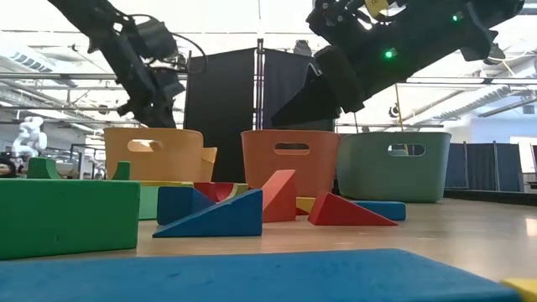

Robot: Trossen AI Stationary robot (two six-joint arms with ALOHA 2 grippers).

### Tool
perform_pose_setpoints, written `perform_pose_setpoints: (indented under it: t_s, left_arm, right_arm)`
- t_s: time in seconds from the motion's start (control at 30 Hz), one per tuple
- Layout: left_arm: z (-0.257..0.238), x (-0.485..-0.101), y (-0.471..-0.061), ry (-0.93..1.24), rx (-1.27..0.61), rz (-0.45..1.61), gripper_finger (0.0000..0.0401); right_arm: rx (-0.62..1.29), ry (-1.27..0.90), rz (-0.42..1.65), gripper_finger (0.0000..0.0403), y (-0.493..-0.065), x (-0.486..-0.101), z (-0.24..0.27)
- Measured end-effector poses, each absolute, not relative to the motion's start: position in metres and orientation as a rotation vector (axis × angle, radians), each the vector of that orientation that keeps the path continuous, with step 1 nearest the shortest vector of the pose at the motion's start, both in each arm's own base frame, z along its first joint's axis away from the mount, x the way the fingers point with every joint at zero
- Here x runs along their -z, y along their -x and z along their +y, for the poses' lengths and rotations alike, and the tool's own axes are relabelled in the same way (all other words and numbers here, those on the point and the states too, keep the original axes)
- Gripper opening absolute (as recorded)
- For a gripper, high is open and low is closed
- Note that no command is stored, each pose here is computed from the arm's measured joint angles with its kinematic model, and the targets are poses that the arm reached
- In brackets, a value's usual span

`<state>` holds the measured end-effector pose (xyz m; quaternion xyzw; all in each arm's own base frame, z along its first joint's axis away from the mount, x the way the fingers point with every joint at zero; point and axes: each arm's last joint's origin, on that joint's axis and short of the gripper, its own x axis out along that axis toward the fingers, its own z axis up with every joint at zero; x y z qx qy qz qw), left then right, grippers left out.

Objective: Sort blocks by size
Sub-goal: Put the gray arch block into the yellow bin, then put the red arch block into the yellow bin

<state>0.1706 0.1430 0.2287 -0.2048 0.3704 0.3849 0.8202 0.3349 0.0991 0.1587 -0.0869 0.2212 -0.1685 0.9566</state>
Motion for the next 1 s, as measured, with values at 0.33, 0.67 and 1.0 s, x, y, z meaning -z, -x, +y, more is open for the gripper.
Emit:
perform_pose_setpoints:
  t_s: [0.33,0.67,1.0]
  left_arm:
    - [0.169,-0.195,-0.177,0.472,-0.837,0.910,0.0132]
    - [0.180,-0.188,-0.177,0.464,-0.847,0.919,0.0135]
    - [0.180,-0.188,-0.177,0.465,-0.847,0.914,0.0203]
  right_arm:
    - [0.338,0.190,0.452,0.0180,-0.336,-0.159,0.097]
    - [0.307,0.086,0.472,0.0180,-0.340,-0.156,0.084]
    - [0.308,0.078,0.473,0.0181,-0.340,-0.155,0.084]
